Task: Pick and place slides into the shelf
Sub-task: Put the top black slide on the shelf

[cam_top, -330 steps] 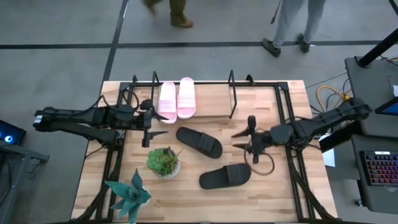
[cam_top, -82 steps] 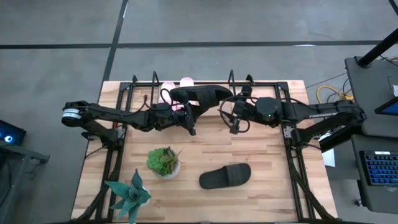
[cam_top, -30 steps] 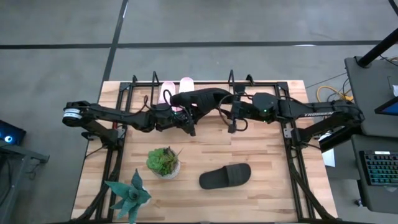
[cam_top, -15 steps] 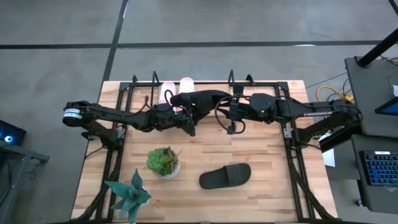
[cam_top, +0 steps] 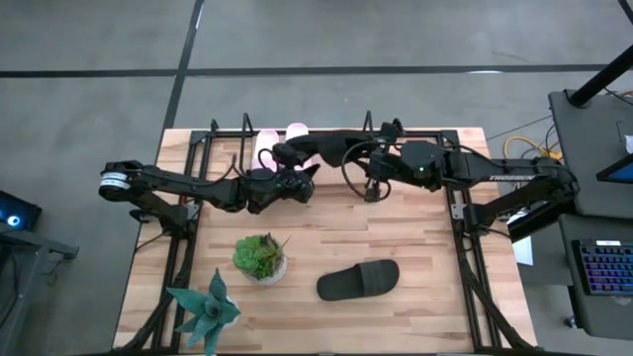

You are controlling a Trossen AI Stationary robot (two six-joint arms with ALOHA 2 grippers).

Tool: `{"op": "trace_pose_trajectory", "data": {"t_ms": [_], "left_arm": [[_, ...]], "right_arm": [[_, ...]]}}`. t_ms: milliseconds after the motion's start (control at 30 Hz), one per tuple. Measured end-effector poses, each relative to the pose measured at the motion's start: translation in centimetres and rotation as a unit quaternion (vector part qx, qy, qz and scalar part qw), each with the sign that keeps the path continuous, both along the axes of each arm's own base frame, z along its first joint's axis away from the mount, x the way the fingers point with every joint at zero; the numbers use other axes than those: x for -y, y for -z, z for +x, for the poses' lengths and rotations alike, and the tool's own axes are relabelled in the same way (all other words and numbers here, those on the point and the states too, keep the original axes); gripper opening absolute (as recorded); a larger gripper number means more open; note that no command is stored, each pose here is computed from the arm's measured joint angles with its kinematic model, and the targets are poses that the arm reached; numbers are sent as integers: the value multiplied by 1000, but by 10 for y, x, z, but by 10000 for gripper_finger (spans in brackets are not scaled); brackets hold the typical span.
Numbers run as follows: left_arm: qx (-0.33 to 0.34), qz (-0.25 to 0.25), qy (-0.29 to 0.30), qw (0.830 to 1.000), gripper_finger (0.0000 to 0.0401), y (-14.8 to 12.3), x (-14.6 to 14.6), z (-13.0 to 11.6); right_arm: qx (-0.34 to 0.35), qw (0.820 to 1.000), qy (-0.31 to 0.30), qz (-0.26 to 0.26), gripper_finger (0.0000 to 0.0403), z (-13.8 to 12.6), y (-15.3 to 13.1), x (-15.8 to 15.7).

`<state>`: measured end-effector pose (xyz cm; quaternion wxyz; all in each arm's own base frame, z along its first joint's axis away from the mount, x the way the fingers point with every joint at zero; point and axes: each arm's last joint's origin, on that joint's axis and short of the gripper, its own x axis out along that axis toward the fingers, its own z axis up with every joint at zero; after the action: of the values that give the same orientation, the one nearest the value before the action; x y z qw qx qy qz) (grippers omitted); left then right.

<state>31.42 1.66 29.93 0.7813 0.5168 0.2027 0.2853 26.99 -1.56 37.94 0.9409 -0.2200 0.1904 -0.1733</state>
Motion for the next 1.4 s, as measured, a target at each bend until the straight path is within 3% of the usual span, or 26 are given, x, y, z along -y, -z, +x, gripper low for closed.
{"op": "trace_pose_trajectory", "data": {"t_ms": [133,467,733,833,1200,1400], "left_arm": [[-22,23,-18,999,230,1,9,-1],[-52,61,2,997,230,1,29,-2],[-72,114,-2,991,230,-5,30,-2],[-81,146,-17,986,230,-9,29,-3],[-164,258,-66,950,230,-13,22,-1],[-178,357,-131,907,230,-16,13,8]], "right_arm": [[7,1000,24,5,9,-9,-5,8],[19,994,94,55,9,-42,-15,35],[43,984,17,169,9,-63,-23,45],[39,982,22,184,9,-68,-28,46],[79,982,17,170,9,-82,-67,42],[79,981,17,175,9,-87,-75,40]]}}
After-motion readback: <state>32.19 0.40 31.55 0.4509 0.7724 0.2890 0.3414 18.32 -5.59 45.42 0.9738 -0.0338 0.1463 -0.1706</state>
